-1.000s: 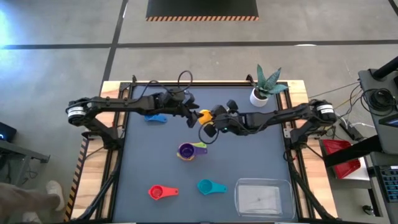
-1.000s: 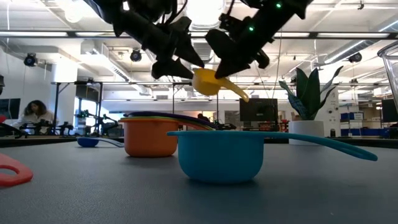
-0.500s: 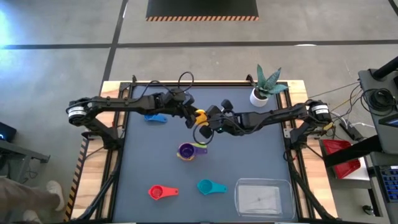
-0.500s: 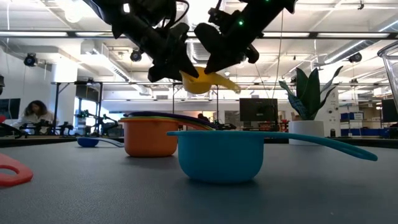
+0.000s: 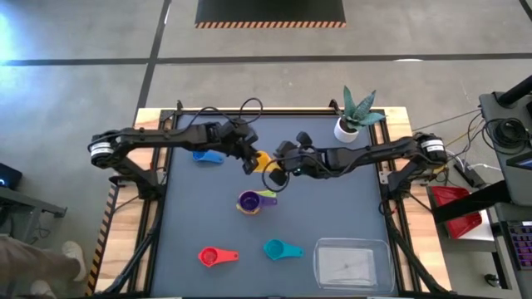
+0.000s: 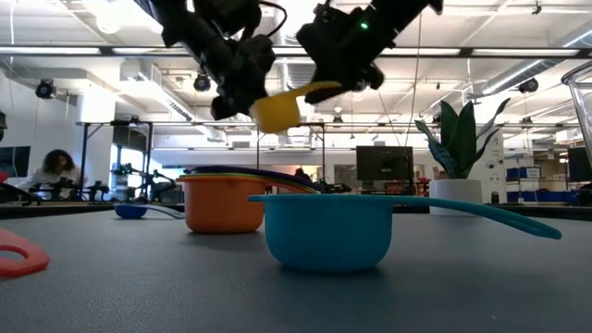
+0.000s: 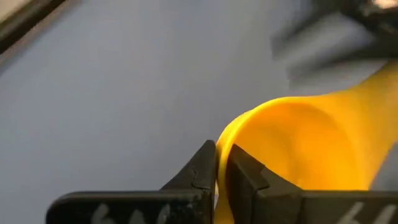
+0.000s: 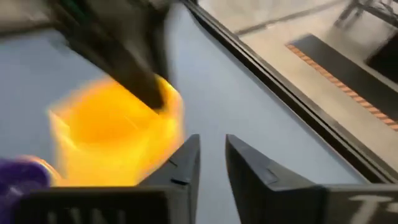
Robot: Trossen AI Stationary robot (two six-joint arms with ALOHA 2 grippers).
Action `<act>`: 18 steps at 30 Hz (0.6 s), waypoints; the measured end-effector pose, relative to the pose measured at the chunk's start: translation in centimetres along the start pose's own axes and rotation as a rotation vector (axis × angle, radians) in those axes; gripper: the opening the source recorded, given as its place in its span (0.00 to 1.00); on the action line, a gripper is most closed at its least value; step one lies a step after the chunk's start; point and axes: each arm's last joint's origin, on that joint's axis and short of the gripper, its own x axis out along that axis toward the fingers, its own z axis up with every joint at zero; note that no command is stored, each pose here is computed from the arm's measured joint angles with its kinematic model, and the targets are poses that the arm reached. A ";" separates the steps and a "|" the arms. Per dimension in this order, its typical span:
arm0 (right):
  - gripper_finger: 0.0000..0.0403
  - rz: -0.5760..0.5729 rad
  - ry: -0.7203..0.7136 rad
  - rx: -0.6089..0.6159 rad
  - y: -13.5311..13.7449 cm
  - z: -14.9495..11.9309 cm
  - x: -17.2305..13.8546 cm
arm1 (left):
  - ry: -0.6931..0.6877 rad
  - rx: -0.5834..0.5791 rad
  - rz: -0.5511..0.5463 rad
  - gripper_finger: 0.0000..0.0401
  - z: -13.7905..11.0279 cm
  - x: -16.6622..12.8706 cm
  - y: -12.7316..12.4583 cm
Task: Nest measuring cups in basket
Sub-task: Stack the yellow measuring cup on top of the purple measuring cup
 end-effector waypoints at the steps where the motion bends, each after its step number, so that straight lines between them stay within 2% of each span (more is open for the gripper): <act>1: 0.19 -0.007 0.010 -0.008 -0.3 0.0 -0.4 | 0.022 -0.002 0.006 0.00 0.0 -0.3 0.0; 5: 0.31 -0.022 0.011 0.010 -1.2 0.7 -2.7 | 0.081 -0.047 0.016 0.00 -0.7 -1.1 -0.4; 9: 0.39 -0.019 0.021 0.044 -2.1 0.9 -5.1 | 0.077 -0.123 0.000 0.00 -2.1 -2.4 -1.6; 14: 0.42 -0.022 -0.032 0.054 -2.3 0.7 -7.8 | 0.038 -0.258 -0.014 0.00 -5.4 -3.0 -3.6; 18: 0.42 -0.018 -0.058 0.056 -2.1 0.1 -9.2 | -0.019 -0.417 -0.004 0.00 -8.3 -3.2 -4.3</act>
